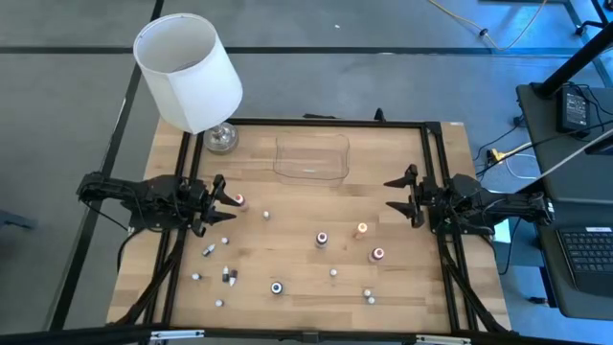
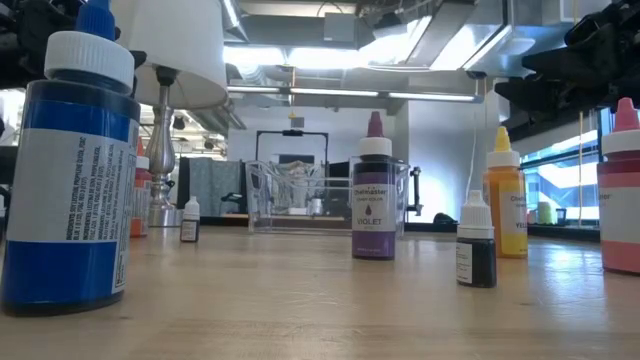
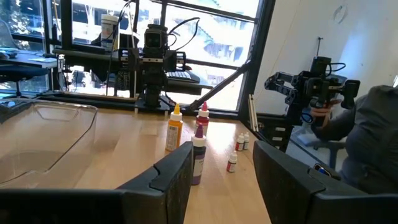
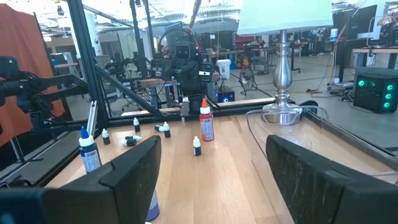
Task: Pick & Place food coloring
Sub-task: Put the top small pink food coloring bottle into the transparent bin
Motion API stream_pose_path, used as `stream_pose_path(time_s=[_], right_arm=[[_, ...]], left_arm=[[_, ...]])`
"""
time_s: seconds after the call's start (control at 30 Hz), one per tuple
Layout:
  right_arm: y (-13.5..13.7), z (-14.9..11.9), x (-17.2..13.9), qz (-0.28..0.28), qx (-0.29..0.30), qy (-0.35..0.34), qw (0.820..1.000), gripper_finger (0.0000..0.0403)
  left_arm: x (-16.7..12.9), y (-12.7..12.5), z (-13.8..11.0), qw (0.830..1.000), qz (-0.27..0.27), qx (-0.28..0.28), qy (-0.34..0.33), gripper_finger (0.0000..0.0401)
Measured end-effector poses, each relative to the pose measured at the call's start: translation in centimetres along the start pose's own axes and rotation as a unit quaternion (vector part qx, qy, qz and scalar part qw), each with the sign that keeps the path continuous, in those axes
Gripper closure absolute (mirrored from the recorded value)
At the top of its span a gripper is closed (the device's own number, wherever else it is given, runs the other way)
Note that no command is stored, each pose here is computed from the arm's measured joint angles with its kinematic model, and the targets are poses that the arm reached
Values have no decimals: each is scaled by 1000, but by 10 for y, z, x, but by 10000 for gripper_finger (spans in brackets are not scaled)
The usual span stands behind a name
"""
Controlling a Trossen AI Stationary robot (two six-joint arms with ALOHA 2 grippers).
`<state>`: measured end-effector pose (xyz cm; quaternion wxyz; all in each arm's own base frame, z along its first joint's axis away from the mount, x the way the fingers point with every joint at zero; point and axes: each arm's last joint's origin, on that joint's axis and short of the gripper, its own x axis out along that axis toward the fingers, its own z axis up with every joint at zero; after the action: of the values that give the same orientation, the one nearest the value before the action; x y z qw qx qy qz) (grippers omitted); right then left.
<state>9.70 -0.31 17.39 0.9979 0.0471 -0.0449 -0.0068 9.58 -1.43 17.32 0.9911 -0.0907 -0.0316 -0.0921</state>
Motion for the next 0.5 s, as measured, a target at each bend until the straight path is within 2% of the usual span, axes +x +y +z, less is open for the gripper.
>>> stream_pose_path(time_s=[0.5], right_arm=[[0, 0, 0, 0, -33, 0, 999, 110]], left_arm=[[0, 0, 0, 1000, 0, 0, 0, 239]])
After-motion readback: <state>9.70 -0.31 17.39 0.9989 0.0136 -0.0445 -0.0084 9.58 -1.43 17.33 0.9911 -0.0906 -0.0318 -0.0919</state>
